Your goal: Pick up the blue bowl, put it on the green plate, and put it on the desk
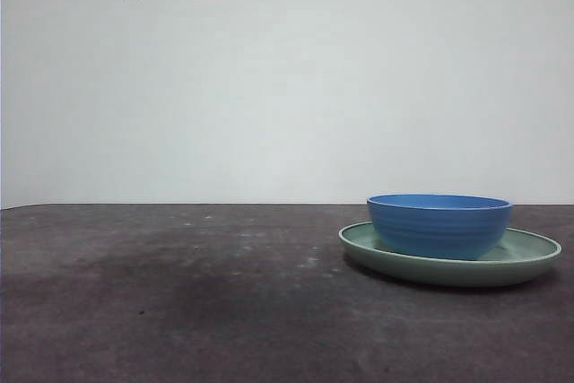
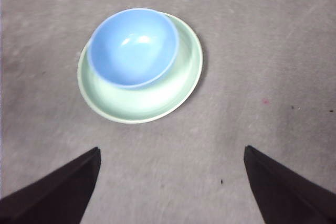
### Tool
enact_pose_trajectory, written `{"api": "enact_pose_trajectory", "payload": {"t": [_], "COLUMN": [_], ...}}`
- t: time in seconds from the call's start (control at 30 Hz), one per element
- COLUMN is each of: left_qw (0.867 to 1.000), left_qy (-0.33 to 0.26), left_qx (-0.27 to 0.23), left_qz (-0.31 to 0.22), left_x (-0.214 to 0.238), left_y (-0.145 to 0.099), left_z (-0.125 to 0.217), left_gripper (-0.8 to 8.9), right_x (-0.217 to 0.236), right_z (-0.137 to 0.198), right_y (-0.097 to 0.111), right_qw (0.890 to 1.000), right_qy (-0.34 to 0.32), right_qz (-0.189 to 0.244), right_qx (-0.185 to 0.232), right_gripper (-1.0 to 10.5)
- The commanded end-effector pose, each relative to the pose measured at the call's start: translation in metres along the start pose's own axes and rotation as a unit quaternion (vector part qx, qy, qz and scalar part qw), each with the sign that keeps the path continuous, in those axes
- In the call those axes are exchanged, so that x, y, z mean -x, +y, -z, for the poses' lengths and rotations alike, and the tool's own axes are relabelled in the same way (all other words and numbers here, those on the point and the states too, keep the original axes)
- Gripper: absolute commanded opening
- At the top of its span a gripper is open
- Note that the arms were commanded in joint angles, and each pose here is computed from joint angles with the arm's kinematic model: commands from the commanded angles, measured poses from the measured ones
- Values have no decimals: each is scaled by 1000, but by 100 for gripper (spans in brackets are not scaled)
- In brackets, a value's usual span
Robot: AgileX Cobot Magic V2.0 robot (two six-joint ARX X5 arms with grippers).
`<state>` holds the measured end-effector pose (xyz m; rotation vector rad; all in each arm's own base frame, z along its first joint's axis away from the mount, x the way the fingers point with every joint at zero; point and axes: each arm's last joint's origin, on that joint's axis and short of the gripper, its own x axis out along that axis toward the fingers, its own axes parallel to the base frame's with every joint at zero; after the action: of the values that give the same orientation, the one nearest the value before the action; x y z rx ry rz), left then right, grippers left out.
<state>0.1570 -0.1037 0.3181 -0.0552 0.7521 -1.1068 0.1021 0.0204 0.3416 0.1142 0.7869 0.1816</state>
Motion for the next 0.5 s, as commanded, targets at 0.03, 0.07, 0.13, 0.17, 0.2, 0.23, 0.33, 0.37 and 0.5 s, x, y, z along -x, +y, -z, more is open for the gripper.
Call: {"api": "enact_pose_trajectory", "payload": {"t": [0.03,0.07,0.13,0.17,0.2,0.23,0.33,0.37,0.5], "left_qw": [1000,1000,1000,1000,1000,1000,1000,1000,1000], "left_qy": [-2,-2,-1,0,2,4,5,5,5], "left_qx": [-13,-13,-12,-12,-12,-13,-12,-13,-13], "left_qz": [6,6,6,6,6,6,6,6,6], "left_x": [-1,-1,-1,-1,-1,-1,-1,-1,-1], "left_y": [-1,-1,-1,-1,-1,-1,-1,-1,-1], "left_z": [-3,-3,-2,-2,-2,-1,-1,-1,-1], "left_gripper": [316,316,316,316,316,316,316,316,316], "right_x": [-14,-21,-36,-45,-52,-61,-88,-97,-131], "right_z": [-17,-23,-33,-39,-43,-47,-55,-57,-60], "right_y": [-2,-4,-9,-13,-17,-23,-43,-49,-70], "right_qw": [1000,1000,1000,999,999,999,995,994,990], "right_qy": [-4,-3,-1,3,9,17,42,51,83], "right_qz": [10,10,2,-5,-12,-20,-41,-45,-46], "right_qx": [-13,-15,-27,-33,-39,-48,-76,-84,-107], "right_gripper": [427,427,427,426,425,425,419,410,358]}}
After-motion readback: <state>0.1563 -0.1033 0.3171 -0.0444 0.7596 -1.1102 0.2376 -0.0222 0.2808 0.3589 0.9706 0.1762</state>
